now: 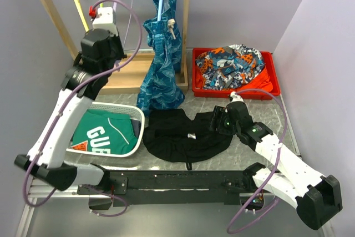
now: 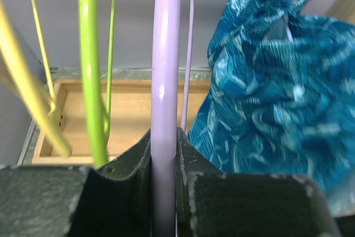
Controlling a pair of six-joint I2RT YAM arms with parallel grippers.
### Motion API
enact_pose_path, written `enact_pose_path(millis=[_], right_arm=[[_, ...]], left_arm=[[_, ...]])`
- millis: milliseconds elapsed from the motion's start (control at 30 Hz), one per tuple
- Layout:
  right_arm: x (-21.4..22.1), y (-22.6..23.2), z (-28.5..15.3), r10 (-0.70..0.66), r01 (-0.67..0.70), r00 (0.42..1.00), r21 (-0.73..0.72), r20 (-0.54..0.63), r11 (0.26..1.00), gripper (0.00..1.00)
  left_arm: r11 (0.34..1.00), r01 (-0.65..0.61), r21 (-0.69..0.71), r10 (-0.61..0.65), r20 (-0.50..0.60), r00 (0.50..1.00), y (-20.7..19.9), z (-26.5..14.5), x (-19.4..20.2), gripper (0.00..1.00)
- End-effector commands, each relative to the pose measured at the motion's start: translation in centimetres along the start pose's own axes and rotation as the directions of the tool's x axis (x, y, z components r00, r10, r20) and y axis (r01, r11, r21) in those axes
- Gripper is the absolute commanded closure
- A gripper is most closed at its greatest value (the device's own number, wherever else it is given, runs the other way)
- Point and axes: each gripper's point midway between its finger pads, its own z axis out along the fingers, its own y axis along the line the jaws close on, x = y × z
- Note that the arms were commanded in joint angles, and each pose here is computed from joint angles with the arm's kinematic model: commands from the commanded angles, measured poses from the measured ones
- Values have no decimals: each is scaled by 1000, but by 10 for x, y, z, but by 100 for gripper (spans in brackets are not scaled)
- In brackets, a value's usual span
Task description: Place the shorts on the hanger
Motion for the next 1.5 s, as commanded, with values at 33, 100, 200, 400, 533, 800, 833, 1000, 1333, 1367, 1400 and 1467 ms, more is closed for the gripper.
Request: enact_pose_path(millis=[33,100,200,400,533,800,833,1000,1333,1367,1400,1467], right_arm=[[-6,7,-1,-8,9,1000,-29,30,1000,24],[-8,7,-3,-5,6,999,-29,35,1000,24],[-10,6,-6,0,1,999,-22,46,1000,24],[-15,4,-12,12,-11,998,-8,70,1000,24],[-18,1,-17,29,-30,995,11,91,999,24],[-15,-7,-28,119,-119,981,-8,155,993,24],[-14,-9,-29,126,-127,979,-5,158,992,24],[-6,-23,-29,167,-174,968,25,186,984,25],[1,-22,-12,199,-206,964,21,174,978,29],[1,-21,-12,204,-211,963,22,178,977,29],[0,-21,-13,204,-212,961,22,184,977,30],[0,-21,-14,205,-214,959,26,195,977,30]], left_arm=[[995,81,59,-83,44,996,2,-44,-13,99],[992,110,69,-112,36,993,4,-59,-11,99],[984,149,98,-152,29,988,8,-81,-9,99],[956,204,209,-216,36,976,12,-131,-7,99],[920,214,328,-249,68,966,9,-169,-19,99],[787,162,595,-255,76,964,-12,-237,-15,99],[758,153,634,-254,72,965,-16,-247,-14,99],[658,161,735,-190,-45,981,-41,-261,17,99],[604,249,757,-22,-297,955,-67,-260,108,99],[606,263,751,-18,-318,948,-67,-260,116,99],[600,279,750,11,-356,934,-70,-259,135,99],[593,305,745,24,-395,918,-70,-262,151,99]])
